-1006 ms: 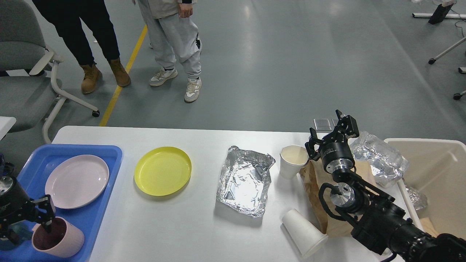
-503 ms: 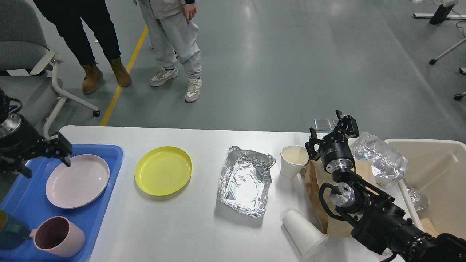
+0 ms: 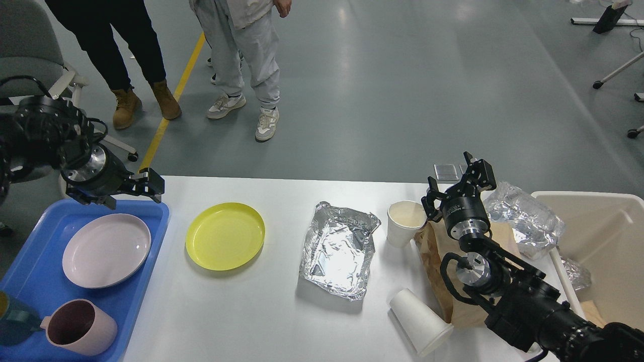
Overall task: Tidy desktop
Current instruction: 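Move the left gripper to the edge of the yellow plate, then grip the yellow plate rim with the left gripper and drag it toward the tray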
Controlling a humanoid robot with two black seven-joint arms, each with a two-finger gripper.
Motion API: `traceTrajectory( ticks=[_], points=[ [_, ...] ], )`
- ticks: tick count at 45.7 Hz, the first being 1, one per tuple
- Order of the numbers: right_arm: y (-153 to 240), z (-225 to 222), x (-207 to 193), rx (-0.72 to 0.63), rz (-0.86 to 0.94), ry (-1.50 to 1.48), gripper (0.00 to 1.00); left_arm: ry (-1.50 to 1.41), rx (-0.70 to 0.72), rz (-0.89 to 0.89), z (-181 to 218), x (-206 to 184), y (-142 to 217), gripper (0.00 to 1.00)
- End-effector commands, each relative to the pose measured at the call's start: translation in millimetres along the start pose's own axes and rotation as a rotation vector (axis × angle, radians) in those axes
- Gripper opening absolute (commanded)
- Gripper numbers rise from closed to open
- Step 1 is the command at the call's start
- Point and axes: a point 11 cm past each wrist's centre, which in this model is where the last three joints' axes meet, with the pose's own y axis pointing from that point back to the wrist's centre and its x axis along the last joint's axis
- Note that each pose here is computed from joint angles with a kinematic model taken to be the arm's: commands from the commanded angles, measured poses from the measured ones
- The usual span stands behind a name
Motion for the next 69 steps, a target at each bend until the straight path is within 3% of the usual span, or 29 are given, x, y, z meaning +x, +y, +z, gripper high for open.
traceTrajectory(
  ticks=[1,22,52,60,69],
  points=[
    [0.0,0.0,0.2,0.000,0.001,0.001,1.00,-0.006,-0.045,-0.007,14.7,-11.5,-25.0,0.92],
    [0.0,0.0,-0.3,0.000,-0.001,0.000,1.00,0.039,-0.127,0.002,26.7,-51.5,-75.2,0.92],
    [0.0,0.0,0.3,0.000,0.001,-0.001,1.00,0.142,-0.194,0.079,26.7,-83.1,-110.7,0.92],
    [0.0,0.0,0.2,0.000,0.001,0.001,1.00,0.178,-0.097,0.064,16.2,-88.4,-115.1,0.82],
    [0.0,0.0,0.2,0.000,0.001,0.001,1.00,0.196,-0.029,-0.004,10.5,-95.7,-115.2,0.55]
  ],
)
